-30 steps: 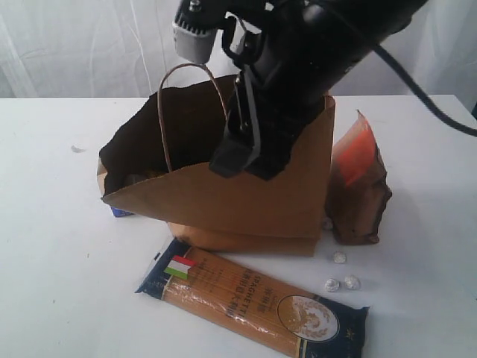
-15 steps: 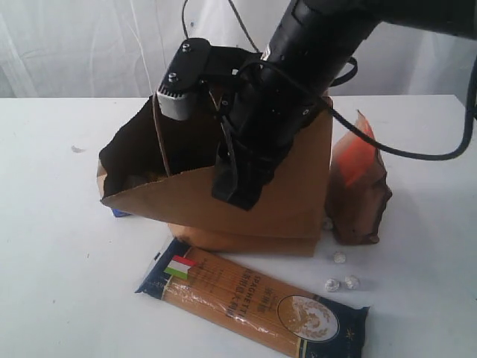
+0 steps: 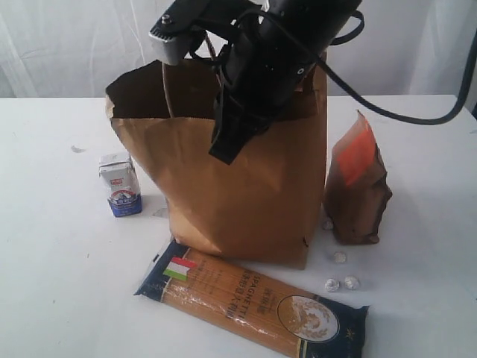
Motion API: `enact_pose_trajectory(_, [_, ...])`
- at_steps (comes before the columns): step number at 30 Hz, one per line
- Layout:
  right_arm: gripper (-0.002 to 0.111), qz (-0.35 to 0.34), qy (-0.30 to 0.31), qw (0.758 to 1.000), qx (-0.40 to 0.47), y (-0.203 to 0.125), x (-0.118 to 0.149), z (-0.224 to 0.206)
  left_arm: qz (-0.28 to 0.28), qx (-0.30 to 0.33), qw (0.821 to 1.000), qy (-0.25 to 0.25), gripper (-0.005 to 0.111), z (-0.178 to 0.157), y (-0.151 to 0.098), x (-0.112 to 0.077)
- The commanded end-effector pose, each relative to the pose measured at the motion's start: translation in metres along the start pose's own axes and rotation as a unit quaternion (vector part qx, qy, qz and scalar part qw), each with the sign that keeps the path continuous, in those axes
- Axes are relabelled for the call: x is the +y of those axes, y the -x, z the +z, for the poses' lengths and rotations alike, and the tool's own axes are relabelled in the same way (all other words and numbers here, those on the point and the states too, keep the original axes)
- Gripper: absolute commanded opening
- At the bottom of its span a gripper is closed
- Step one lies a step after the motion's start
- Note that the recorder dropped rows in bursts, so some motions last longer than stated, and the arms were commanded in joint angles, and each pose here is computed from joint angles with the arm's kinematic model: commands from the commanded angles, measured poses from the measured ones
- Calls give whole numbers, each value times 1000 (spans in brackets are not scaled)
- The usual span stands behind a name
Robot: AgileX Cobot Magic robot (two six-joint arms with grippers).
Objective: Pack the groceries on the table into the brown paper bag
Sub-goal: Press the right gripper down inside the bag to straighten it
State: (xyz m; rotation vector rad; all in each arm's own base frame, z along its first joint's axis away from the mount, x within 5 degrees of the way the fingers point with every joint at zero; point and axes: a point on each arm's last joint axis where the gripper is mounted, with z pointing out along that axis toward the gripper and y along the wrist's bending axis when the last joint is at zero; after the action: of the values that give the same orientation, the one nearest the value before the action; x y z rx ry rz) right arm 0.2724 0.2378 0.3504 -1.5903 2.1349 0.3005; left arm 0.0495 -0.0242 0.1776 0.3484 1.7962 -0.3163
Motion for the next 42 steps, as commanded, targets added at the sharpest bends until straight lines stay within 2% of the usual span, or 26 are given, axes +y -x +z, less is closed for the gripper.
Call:
enact_pose_trajectory(1, [0, 12, -12, 1000, -8, 2, -2, -5, -5, 1, 1000, 0, 0, 0, -1, 0])
enact_pose_trajectory(9, [0, 10, -25, 999, -27, 5, -2, -10, -5, 1, 1000, 0, 0, 0, -1, 0])
enact_pose_trajectory(15, [4, 17, 0, 1000, 0, 0, 3, -11, -5, 1, 1000, 0, 0, 0, -1, 0])
enact_pose_trajectory(18, [20, 34, -5, 999, -8, 1, 3, -15, -5, 1, 1000, 0, 0, 0, -1, 0])
enact_pose_trajectory(22, [54, 34, -13, 999, -20, 2, 4, -20, -5, 1, 1000, 0, 0, 0, -1, 0])
enact_pose_trajectory(24, [64, 35, -13, 999, -26, 1, 5, -23, -5, 1, 1000, 0, 0, 0, -1, 0])
enact_pose_trajectory(36, [65, 27, -28, 997, -60, -3, 18, -60, -5, 1, 1000, 0, 0, 0, -1, 0])
enact_pose_trajectory(42, [65, 19, -56, 996, -60, -20, 29, -82, -5, 1, 1000, 0, 0, 0, -1, 0])
